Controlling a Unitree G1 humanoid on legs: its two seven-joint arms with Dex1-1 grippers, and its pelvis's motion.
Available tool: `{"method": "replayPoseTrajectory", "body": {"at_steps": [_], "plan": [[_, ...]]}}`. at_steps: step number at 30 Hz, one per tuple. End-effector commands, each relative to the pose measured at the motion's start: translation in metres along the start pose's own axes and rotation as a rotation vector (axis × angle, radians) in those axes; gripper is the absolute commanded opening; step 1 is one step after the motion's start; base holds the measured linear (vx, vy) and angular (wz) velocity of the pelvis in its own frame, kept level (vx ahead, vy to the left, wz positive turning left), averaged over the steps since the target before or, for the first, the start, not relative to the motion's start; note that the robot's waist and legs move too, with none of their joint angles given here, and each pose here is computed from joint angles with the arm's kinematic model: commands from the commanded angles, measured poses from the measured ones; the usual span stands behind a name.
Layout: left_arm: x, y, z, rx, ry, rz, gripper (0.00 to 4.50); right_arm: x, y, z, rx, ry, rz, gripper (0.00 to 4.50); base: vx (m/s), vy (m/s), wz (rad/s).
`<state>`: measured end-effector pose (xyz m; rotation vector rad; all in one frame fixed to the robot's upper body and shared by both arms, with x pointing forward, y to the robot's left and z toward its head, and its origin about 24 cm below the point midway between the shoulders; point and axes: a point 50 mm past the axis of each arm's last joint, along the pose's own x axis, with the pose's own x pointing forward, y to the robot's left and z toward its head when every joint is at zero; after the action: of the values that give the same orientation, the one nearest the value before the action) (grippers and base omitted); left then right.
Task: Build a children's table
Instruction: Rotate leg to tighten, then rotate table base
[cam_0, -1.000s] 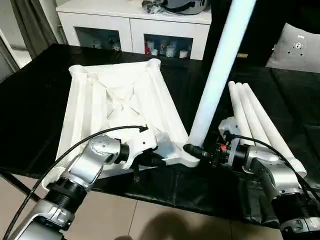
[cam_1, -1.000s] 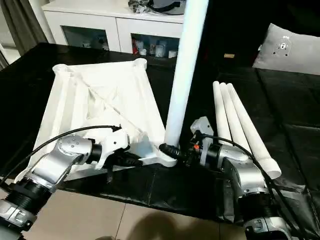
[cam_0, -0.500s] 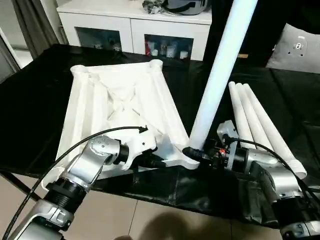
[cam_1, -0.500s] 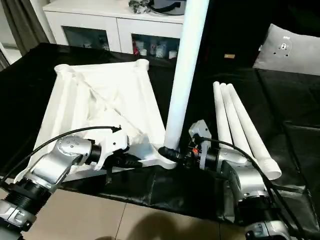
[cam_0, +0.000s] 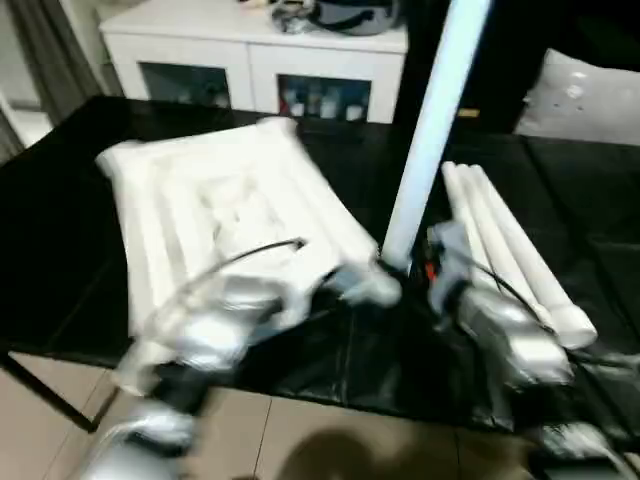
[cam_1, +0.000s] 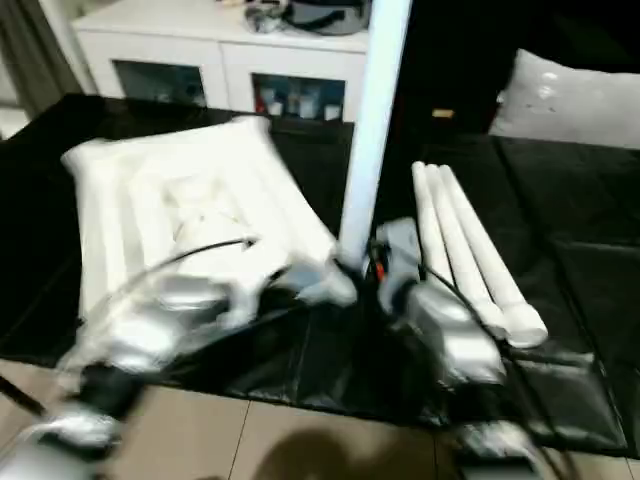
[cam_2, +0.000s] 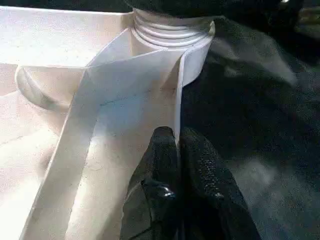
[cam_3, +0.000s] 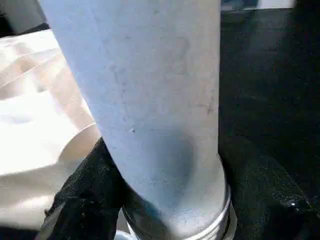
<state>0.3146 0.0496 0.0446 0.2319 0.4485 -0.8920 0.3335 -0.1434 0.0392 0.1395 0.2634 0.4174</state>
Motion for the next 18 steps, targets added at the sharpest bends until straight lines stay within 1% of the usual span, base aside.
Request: {"method": "replayPoseTrajectory", "body": {"at_steps": [1, 3, 5, 7, 8, 10, 12, 13, 14, 15, 17, 18], "plan": [[-0.004, 0.015, 0.011, -0.031, -0.079, 0.140, 0.00, 0.000, 0.008, -0.022, 0.036, 0.079, 0.016, 3.25, 0.000, 0.000, 0.00], [-0.004, 0.014, 0.010, -0.025, -0.069, 0.130, 0.00, 0.001, 0.008, -0.022, 0.040, 0.072, 0.018, 3.32, 0.000, 0.000, 0.00], [-0.005, 0.015, 0.008, -0.013, -0.055, 0.128, 0.00, -0.001, 0.007, -0.022, 0.039, 0.070, 0.018, 3.59, 0.000, 0.000, 0.00], [-0.006, 0.016, 0.004, 0.019, -0.031, 0.129, 0.00, -0.002, 0.004, -0.021, 0.032, 0.062, 0.014, 3.78, 0.000, 0.000, 0.00], [-0.007, 0.017, 0.003, 0.030, -0.026, 0.134, 0.00, -0.004, 0.002, -0.020, 0.013, 0.053, 0.013, 3.78, 0.000, 0.000, 0.00], [-0.007, 0.019, 0.002, 0.056, -0.024, 0.142, 0.00, -0.007, -0.002, -0.019, -0.039, 0.050, -0.003, 4.02, 0.000, 0.000, 0.00], [-0.007, 0.020, 0.002, 0.072, -0.023, 0.149, 0.00, -0.009, -0.003, -0.017, -0.038, 0.043, 0.012, 4.16, 0.000, 0.000, 0.00], [-0.007, 0.022, 0.002, 0.098, -0.022, 0.164, 0.00, -0.013, -0.004, -0.015, -0.030, 0.034, 0.030, 4.32, 0.000, 0.000, 0.00], [-0.007, 0.023, 0.002, 0.111, -0.022, 0.170, 0.27, -0.014, -0.004, -0.014, -0.031, 0.032, 0.033, 4.38, 0.000, 0.000, 0.00], [-0.008, 0.024, 0.002, 0.107, -0.021, 0.168, 0.43, -0.016, -0.005, -0.014, -0.035, 0.033, 0.031, 4.46, 0.000, 0.000, 0.00], [-0.009, 0.023, 0.005, 0.078, -0.040, 0.137, 0.43, -0.019, -0.007, -0.011, -0.048, 0.016, 0.042, 4.46, 0.000, 0.000, 0.00], [-0.010, 0.023, 0.008, 0.074, -0.066, 0.124, 0.57, -0.022, -0.008, -0.008, -0.059, 0.008, 0.050, 4.48, 0.000, 0.000, 0.00]]}}
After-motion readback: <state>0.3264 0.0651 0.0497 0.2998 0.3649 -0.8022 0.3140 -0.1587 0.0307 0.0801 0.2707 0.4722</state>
